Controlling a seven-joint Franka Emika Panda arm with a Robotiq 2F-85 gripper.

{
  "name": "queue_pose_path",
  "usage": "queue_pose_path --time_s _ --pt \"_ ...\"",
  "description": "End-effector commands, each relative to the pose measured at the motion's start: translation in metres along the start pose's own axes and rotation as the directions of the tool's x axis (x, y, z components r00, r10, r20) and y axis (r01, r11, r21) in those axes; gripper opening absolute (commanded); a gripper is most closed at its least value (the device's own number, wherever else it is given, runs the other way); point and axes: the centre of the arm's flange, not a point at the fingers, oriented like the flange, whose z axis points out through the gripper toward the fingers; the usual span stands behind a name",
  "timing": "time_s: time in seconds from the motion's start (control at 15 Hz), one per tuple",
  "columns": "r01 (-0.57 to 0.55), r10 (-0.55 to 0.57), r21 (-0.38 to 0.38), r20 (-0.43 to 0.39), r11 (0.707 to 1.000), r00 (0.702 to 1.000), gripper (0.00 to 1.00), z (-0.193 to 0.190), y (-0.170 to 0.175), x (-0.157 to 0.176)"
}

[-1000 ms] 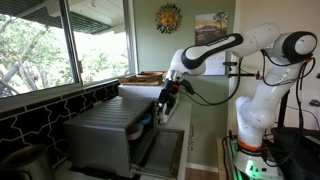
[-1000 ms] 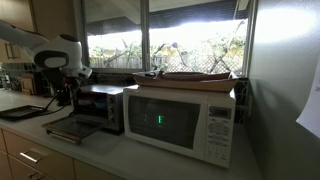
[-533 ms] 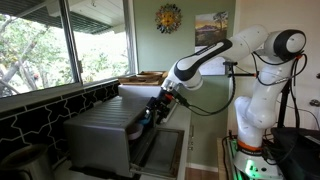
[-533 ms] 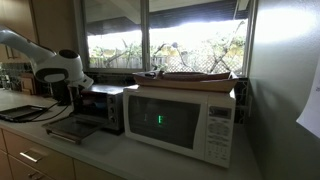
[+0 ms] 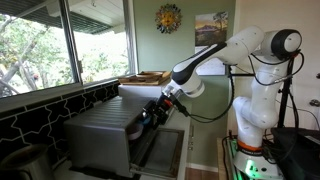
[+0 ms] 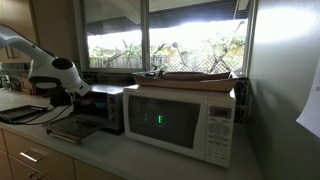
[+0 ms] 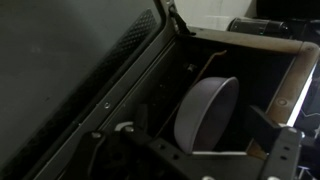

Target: Take the bowls out of the oven and stack them on top of the oven

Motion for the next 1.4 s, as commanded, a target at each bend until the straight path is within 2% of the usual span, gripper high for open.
queue_pose_path --time_s 0.0,0.4,0.8,0.87,1.2,1.27,1.33 --pt "-0.029 0.03 0.029 -0.032 0.999 0.999 1.0 0.021 0.016 -0.007" --pt "-0.093 0.097 0.052 -0.079 0.994 0.992 1.0 0.034 0.024 -0.002" --pt "-0.11 0.117 0.076 -0.094 0.991 0.989 0.85 0.042 0.019 0.005" --pt "-0.114 0.12 0.075 -0.093 0.991 0.988 0.86 0.044 0.02 0.005" --pt "-0.111 0.117 0.065 -0.092 0.992 0.989 0.68 0.046 0.024 0.005" --pt "-0.114 0.12 0.062 -0.092 0.991 0.989 0.56 0.047 0.025 0.005" --pt "-0.118 0.123 0.061 -0.093 0.991 0.988 0.56 0.048 0.026 0.006"
